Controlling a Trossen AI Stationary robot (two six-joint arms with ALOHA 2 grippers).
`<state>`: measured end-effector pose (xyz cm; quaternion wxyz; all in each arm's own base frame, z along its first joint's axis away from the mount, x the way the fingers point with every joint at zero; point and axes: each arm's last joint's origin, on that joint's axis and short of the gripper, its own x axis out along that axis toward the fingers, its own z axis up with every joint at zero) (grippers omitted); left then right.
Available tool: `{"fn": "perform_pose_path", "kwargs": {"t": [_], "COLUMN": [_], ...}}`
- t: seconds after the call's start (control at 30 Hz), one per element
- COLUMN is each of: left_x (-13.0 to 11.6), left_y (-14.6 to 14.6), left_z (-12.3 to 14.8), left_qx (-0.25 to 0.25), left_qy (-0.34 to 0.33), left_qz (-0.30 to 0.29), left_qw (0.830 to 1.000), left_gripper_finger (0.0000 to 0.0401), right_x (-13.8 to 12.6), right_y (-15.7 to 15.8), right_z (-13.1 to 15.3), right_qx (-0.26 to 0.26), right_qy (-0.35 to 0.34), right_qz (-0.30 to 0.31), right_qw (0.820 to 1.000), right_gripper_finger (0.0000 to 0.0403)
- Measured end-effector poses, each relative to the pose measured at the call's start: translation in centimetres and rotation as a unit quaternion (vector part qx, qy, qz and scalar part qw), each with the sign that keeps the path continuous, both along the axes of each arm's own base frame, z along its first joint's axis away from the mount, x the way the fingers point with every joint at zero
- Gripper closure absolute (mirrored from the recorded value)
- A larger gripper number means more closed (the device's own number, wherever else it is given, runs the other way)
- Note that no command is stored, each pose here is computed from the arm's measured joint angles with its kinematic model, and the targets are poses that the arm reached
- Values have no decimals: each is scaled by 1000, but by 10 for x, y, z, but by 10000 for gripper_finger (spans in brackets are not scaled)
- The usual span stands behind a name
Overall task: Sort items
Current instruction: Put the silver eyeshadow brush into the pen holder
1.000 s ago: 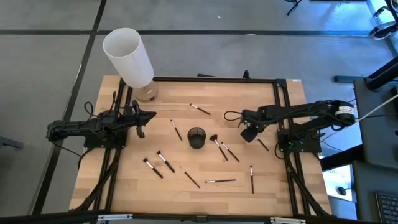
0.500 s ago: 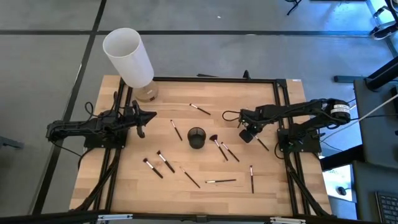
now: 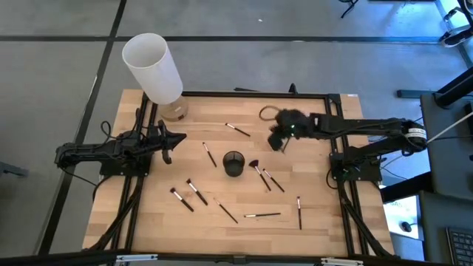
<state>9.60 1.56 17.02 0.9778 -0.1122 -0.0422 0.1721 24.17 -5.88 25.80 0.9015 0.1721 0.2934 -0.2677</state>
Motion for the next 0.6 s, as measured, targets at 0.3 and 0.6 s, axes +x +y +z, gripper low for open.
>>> {"fn": "perform_pose_path", "kwargs": {"t": [0.3, 0.6], "left_x": [2, 5], "left_y": [1, 2], "left_z": [-2, -7], "left_qx": [-18, -16], "left_qy": [9, 37], "left_qz": [10, 23], "left_qw": [1000, 999], "left_gripper_finger": [393, 393], "right_x": [43, 88], "right_y": [8, 35], "right_z": [26, -25], "right_qx": [-144, -121], "right_qy": [-295, -307], "right_qz": [70, 153], "right_qw": [942, 932], "right_gripper_finger": [401, 402]}}
